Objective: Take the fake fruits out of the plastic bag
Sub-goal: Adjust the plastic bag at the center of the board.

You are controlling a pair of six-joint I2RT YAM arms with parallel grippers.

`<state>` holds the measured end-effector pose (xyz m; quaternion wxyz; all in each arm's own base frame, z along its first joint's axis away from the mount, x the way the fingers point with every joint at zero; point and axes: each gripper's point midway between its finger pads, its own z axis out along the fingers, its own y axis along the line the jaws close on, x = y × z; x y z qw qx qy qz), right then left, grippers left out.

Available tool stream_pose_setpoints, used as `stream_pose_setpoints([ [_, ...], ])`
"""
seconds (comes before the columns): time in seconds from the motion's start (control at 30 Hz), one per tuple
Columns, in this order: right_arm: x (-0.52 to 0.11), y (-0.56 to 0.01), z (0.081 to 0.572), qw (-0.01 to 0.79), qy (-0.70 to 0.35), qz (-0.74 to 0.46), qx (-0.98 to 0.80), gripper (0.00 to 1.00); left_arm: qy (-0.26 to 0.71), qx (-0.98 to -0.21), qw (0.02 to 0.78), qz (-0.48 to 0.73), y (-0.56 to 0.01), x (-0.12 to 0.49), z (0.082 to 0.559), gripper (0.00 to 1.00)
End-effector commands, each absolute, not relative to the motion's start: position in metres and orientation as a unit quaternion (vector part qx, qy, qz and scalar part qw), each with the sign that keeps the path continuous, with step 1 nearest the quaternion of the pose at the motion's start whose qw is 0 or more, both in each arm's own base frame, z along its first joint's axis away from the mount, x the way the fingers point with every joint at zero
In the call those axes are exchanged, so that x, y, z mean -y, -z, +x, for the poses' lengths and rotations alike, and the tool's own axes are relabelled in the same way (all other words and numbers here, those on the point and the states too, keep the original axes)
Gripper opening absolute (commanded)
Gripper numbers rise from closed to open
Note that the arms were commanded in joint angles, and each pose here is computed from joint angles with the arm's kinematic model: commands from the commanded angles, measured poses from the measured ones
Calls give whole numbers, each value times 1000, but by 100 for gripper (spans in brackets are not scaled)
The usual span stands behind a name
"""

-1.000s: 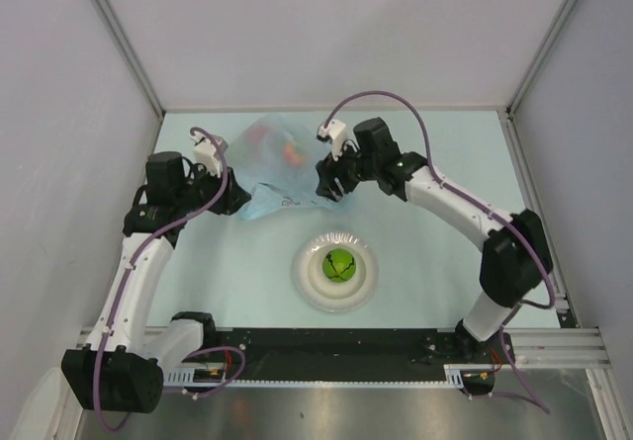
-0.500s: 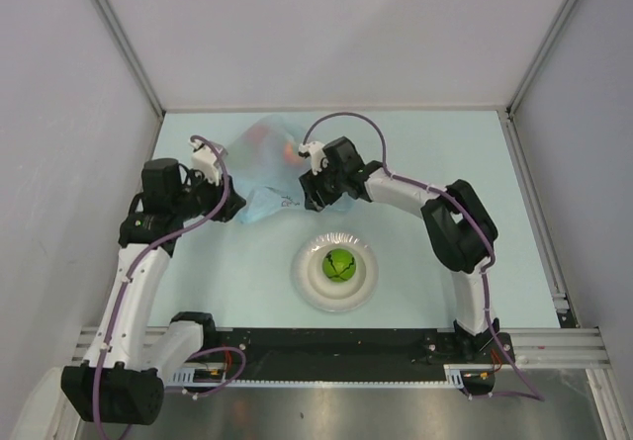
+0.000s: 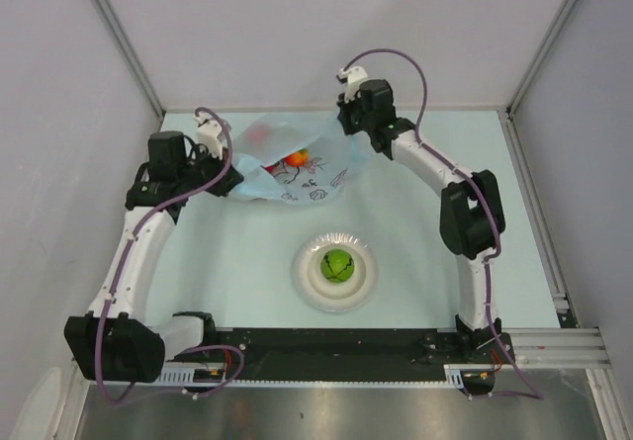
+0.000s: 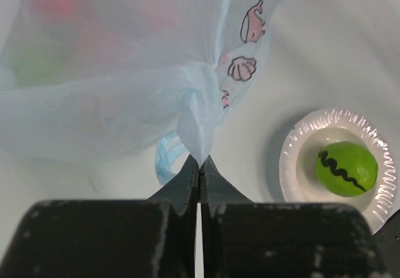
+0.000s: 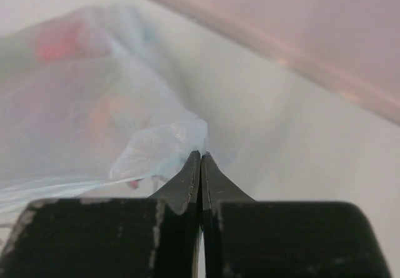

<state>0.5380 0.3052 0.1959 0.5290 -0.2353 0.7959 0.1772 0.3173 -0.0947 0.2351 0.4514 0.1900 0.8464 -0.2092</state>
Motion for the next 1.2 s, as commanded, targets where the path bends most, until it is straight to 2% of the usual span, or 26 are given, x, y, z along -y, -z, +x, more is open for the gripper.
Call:
stream_pose_setpoints([
  [0.0, -254, -268, 567, 614, -113, -194, -756, 0, 233, -807, 489, 236, -278, 122, 330, 0],
  [0.2, -179, -266, 551, 605, -77, -153, -778, 0, 267, -790, 469, 290, -282, 168, 325, 0],
  [0.33, -129, -282, 531, 607, -65, -128, -782, 0, 276, -795, 460, 283, -283, 173, 322, 0],
  [0.47, -120, -290, 514, 608, -82, -117, -781, 0, 263, -793, 471, 283, -295, 167, 312, 1],
  [0.5, -132, -284, 507, 595, -110, -140, -784, 3, 263, -794, 471, 281, -294, 166, 310, 0],
  [0.53, -138, -284, 503, 591, -117, -146, -785, 12, 263, -798, 463, 281, -290, 165, 306, 0],
  [0.57, -146, -283, 496, 585, -111, -146, -790, 23, 264, -801, 460, 278, -287, 164, 302, 0],
  [0.6, -149, -288, 492, 589, -104, -146, -788, 40, 264, -804, 457, 275, -284, 163, 300, 0],
  [0.63, -153, -289, 486, 589, -102, -147, -788, 48, 265, -807, 451, 272, -277, 163, 297, 0],
  [0.7, -178, -315, 460, 604, -119, -172, -769, 57, 269, -805, 451, 276, -277, 163, 292, 0],
  [0.73, -188, -325, 450, 609, -131, -184, -760, 57, 269, -806, 448, 277, -274, 163, 291, 0],
  [0.83, -234, -334, 402, 584, -219, -245, -742, 57, 268, -808, 446, 276, -270, 163, 295, 0],
  [0.87, -251, -330, 385, 571, -247, -268, -736, 49, 270, -809, 445, 275, -271, 163, 297, 0],
  [0.93, -272, -300, 366, 533, -275, -309, -738, 40, 269, -808, 446, 276, -275, 163, 300, 0],
  [0.97, -281, -288, 363, 519, -275, -319, -744, 31, 266, -809, 446, 276, -277, 161, 300, 0],
  [1.1, -308, -224, 371, 456, -288, -325, -777, 24, 256, -807, 450, 284, -286, 156, 297, 0],
  [1.17, -316, -216, 386, 461, -286, -309, -782, 20, 252, -807, 452, 285, -288, 153, 295, 0],
])
